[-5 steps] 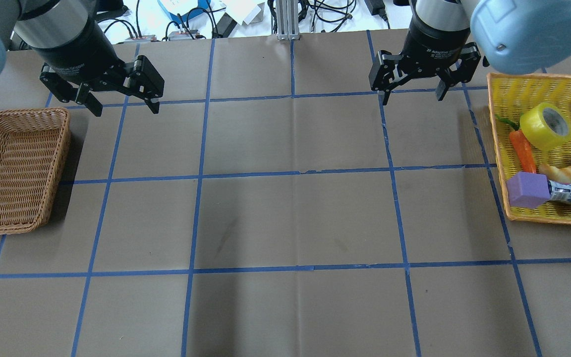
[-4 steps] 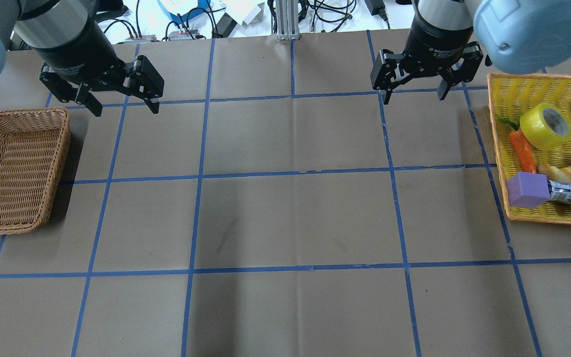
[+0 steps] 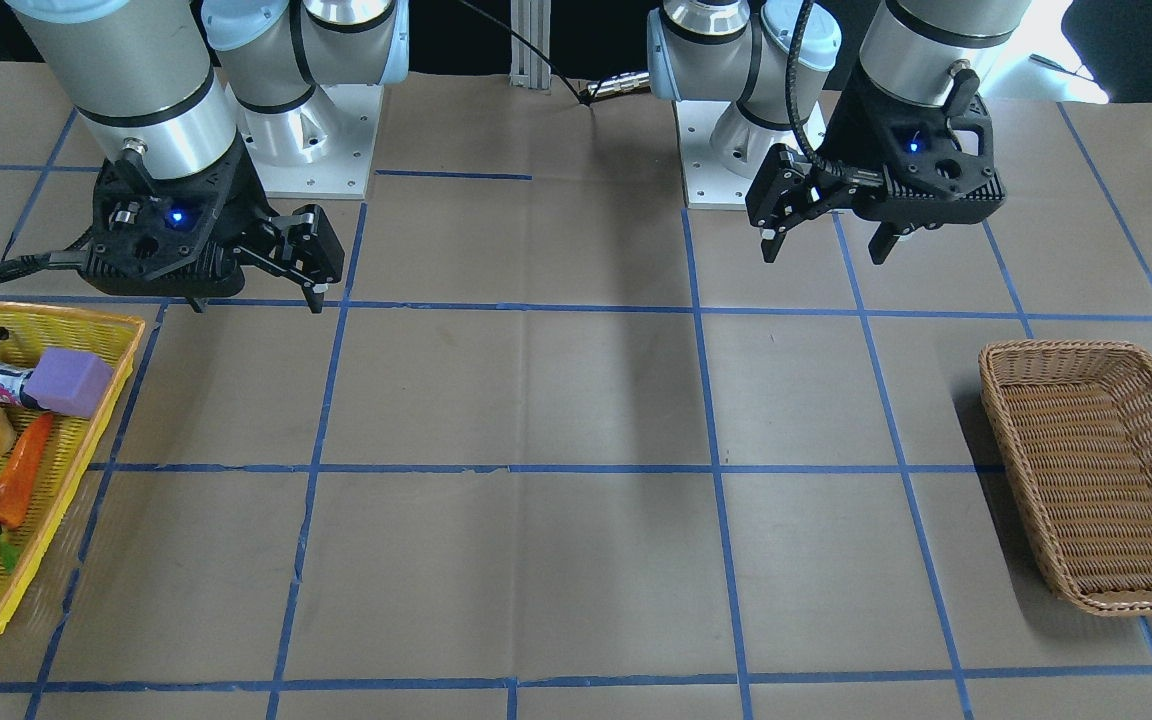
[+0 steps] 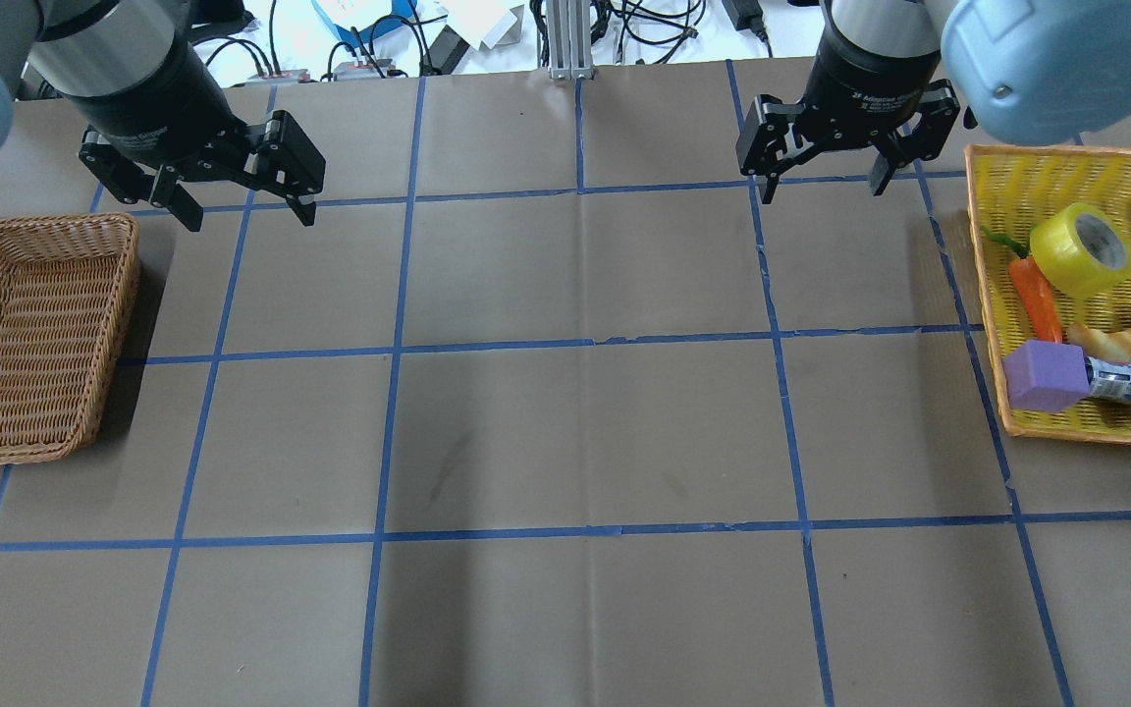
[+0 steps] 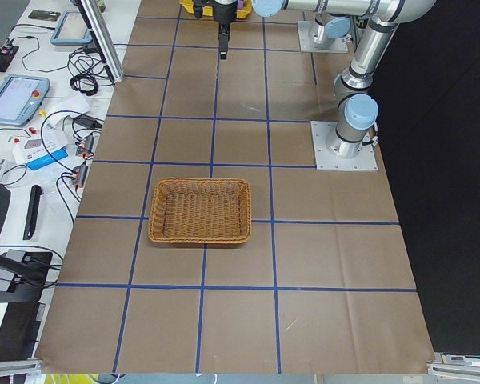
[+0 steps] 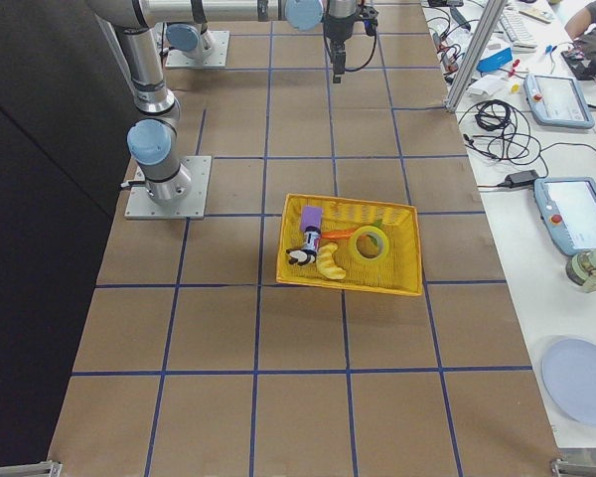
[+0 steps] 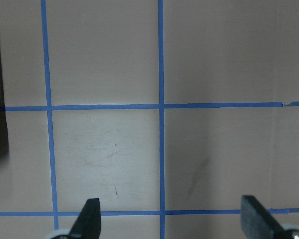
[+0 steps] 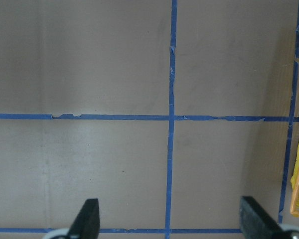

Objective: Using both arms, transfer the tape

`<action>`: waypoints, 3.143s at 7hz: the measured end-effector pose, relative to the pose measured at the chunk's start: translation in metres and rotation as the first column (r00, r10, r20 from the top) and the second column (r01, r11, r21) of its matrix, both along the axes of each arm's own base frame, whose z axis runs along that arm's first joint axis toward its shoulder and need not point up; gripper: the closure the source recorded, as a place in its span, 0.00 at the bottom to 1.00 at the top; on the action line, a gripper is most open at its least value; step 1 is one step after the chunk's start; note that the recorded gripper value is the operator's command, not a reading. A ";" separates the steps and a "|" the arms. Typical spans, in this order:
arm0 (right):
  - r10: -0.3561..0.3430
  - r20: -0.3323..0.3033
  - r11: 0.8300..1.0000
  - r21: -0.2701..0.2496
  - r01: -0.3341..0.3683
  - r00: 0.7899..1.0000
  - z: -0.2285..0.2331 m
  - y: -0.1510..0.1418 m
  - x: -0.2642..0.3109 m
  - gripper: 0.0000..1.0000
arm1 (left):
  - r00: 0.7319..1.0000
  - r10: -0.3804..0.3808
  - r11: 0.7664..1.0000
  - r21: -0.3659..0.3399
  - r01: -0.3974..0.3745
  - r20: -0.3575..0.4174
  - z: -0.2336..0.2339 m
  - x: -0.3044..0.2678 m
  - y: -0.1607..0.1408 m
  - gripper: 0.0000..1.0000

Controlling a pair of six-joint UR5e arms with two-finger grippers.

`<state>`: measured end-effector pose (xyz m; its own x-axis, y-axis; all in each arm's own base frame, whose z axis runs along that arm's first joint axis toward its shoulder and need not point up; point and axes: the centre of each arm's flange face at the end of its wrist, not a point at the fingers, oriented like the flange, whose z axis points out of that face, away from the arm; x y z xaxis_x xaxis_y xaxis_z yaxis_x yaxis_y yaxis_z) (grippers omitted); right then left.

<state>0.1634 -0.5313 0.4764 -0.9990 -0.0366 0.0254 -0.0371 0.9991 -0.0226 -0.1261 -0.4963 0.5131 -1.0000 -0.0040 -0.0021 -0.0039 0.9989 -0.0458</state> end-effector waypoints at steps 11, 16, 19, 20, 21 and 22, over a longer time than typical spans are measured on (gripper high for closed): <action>0.304 0.146 0.951 0.016 -0.310 0.941 -0.219 -0.095 -0.402 0.52 | 1.000 0.003 1.000 0.003 -0.003 -0.001 -0.002 0.001 -0.002 0.00; 0.280 0.191 0.955 0.041 -0.292 0.941 -0.236 -0.087 -0.408 0.97 | 1.000 0.003 1.000 0.003 -0.003 -0.001 -0.003 0.001 -0.003 0.00; 0.215 0.181 0.975 0.011 -0.221 0.960 -0.171 -0.086 -0.381 0.96 | 1.000 0.004 1.000 0.002 -0.004 -0.002 -0.003 0.002 -0.003 0.00; 0.187 0.181 0.981 0.020 -0.194 0.966 -0.141 -0.083 -0.342 0.96 | 1.000 0.004 1.000 0.002 -0.004 -0.002 -0.003 0.002 -0.003 0.00; 0.166 0.187 0.983 0.047 -0.178 0.968 -0.120 -0.082 -0.280 0.96 | 1.000 0.004 1.000 0.002 -0.004 -0.002 -0.003 0.002 -0.004 0.00; 0.155 0.190 0.982 0.078 -0.172 0.970 -0.111 -0.080 -0.209 0.94 | 1.000 0.004 1.000 0.004 -0.004 -0.004 -0.004 0.002 -0.005 0.00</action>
